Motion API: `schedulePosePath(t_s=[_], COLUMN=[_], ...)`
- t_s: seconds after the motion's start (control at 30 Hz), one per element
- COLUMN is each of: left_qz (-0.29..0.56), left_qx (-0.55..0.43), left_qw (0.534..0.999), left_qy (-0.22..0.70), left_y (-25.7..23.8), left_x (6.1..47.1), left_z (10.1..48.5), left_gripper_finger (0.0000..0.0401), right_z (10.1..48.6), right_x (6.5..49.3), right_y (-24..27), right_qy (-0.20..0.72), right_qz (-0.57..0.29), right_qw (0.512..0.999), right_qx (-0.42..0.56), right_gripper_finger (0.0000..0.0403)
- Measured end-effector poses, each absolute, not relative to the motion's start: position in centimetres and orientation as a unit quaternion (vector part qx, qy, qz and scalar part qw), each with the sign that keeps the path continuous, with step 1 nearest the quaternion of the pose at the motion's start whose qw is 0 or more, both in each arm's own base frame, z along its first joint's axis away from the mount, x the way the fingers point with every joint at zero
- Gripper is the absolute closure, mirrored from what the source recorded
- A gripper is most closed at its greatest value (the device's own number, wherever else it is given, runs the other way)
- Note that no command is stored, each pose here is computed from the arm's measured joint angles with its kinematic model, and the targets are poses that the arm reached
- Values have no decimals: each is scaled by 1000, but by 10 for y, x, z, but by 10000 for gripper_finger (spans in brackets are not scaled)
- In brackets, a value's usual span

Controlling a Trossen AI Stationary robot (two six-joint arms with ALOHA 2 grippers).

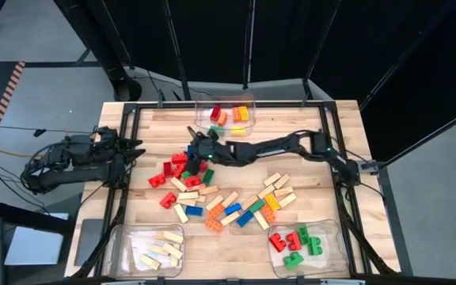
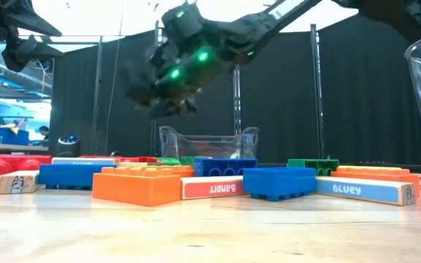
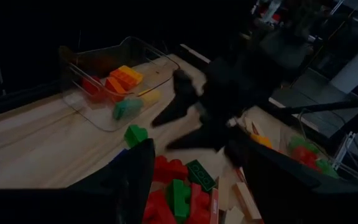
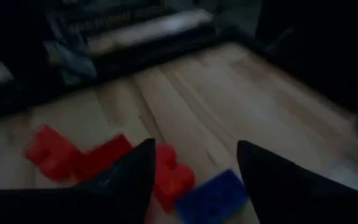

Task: Sort blocks by size
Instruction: Put the 2-stud green game piece into the bottom right transparent bin

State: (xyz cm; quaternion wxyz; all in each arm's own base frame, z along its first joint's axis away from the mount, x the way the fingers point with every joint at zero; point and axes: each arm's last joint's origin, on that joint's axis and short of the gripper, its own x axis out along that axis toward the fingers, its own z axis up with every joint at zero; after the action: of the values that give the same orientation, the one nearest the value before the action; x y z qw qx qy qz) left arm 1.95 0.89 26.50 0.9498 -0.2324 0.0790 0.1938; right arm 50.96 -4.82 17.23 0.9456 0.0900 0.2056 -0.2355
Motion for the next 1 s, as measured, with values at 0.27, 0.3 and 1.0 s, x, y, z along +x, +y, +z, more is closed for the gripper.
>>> schedulePosePath(t_s=[0.27, 0.3, 1.0], left_qz=[195, 195, 194], left_qx=[-232, -232, -222], left_qw=[949, 949, 952], left_qy=[83, 85, 87], left_y=[9, 9, 9], left_x=[19, 19, 19], left_z=[264, 264, 264], left_gripper_finger=[156, 156, 156], right_z=[162, 159, 143], right_x=[527, 525, 504], right_y=[-72, -74, -84], right_qy=[260, 268, 368], right_qz=[-305, -321, -342], right_qw=[910, 902, 833], right_qx=[107, 107, 230], right_gripper_finger=[193, 197, 235])
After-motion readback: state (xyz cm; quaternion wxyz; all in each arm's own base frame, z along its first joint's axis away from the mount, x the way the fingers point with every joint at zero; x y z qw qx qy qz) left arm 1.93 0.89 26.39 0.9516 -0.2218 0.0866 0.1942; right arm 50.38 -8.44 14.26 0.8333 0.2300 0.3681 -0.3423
